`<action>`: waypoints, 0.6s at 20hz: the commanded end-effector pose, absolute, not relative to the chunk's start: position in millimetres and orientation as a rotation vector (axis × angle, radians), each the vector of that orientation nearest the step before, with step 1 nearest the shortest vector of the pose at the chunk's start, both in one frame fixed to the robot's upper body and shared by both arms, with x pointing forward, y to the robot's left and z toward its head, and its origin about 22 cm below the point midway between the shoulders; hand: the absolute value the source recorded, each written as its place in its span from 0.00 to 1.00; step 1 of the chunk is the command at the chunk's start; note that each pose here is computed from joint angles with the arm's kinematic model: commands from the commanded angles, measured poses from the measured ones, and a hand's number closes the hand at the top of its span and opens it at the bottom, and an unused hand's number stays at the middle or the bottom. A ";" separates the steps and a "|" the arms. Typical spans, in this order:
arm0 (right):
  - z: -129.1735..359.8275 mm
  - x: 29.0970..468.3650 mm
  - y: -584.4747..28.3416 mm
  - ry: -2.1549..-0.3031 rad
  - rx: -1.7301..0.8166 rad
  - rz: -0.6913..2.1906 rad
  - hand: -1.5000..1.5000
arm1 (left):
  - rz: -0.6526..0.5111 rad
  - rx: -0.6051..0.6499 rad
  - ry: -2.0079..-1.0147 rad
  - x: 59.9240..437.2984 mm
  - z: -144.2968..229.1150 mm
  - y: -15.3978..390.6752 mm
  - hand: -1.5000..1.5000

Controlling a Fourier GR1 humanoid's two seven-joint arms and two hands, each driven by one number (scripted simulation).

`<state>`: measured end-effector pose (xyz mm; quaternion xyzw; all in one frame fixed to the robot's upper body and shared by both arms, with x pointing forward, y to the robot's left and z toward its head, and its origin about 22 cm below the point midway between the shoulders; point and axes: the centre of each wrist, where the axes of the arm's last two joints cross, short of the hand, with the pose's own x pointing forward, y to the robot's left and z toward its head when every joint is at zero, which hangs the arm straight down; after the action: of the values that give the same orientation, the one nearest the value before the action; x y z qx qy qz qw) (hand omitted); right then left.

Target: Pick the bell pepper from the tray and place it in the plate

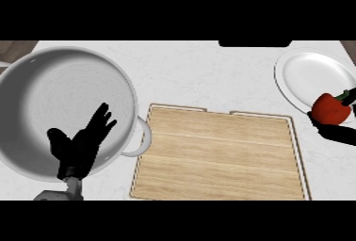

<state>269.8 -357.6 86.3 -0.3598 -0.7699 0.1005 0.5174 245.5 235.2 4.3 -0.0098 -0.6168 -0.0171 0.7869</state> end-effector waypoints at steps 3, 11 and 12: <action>71.2 313.9 -398.5 -1.821 -0.911 0.200 1.00 | -0.051 -0.016 -1.198 236.4 -23.8 220.0 0.50; 85.7 347.5 -443.3 -1.843 -0.948 0.170 1.00 | -0.057 -0.032 -1.210 235.3 -26.8 241.3 0.50; 70.4 346.4 -441.6 -1.853 -0.939 0.165 1.00 | -0.062 -0.045 -1.221 237.4 -21.1 227.8 0.50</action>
<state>339.5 -432.0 82.8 -0.3892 -0.7651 0.0721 0.5079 251.4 228.6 6.4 -0.0249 -0.6247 -0.0292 0.7799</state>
